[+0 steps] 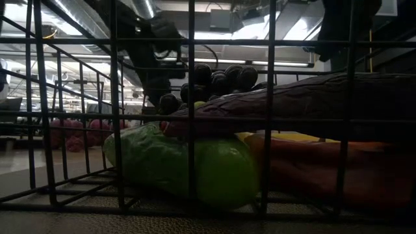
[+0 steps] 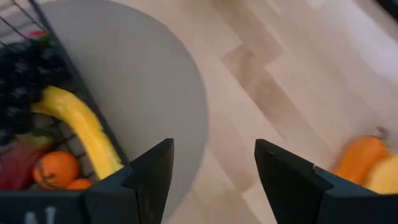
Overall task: Build produce basket
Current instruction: Put the green grapes into the wire basket
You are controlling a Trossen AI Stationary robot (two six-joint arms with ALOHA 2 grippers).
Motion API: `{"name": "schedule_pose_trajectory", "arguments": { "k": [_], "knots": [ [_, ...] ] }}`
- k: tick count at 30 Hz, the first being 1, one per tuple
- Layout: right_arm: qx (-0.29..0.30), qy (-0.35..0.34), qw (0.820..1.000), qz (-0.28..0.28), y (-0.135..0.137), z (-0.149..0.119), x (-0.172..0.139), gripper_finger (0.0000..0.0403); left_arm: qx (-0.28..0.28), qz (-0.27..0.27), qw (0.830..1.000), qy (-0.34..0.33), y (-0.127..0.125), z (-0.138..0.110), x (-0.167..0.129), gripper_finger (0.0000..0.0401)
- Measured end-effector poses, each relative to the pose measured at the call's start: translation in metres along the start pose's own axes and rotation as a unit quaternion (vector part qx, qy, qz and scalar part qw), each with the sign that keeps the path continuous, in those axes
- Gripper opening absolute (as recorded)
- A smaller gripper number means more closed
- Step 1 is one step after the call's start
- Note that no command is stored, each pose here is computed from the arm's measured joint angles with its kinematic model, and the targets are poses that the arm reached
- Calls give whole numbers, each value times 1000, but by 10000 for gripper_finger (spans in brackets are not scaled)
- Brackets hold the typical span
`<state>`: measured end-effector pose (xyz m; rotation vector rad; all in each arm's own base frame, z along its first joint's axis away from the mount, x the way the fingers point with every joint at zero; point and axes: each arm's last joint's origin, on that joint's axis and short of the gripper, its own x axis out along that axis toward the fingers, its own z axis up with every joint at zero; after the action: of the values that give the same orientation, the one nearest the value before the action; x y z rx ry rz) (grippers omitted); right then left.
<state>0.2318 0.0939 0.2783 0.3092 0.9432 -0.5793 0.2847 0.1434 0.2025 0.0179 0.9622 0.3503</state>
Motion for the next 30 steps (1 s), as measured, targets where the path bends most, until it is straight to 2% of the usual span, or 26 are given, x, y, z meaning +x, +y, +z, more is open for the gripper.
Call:
{"name": "schedule_pose_trajectory", "arguments": {
  "k": [6,10,16,21,24,29,30],
  "knots": [
    [4,-5,1000,11,3,-4,6,226,50,-7,997,54,13,8,30,217],
    [3,-9,1000,8,2,-4,6,226,83,-21,992,92,10,-1,54,217],
    [3,-13,1000,6,2,-4,6,226,60,-32,988,136,3,-15,84,218],
    [3,-13,1000,6,2,-4,6,226,18,-22,989,142,-1,-15,86,205],
    [2,-14,1000,5,2,-4,6,226,-2,-11,991,134,-5,-11,79,164],
    [2,-24,1000,-1,2,-3,6,226,-12,-3,992,128,-18,-4,61,39],
    [2,-24,1000,-1,2,-3,6,226,-13,-3,992,123,-22,-1,57,30]
  ]
}}
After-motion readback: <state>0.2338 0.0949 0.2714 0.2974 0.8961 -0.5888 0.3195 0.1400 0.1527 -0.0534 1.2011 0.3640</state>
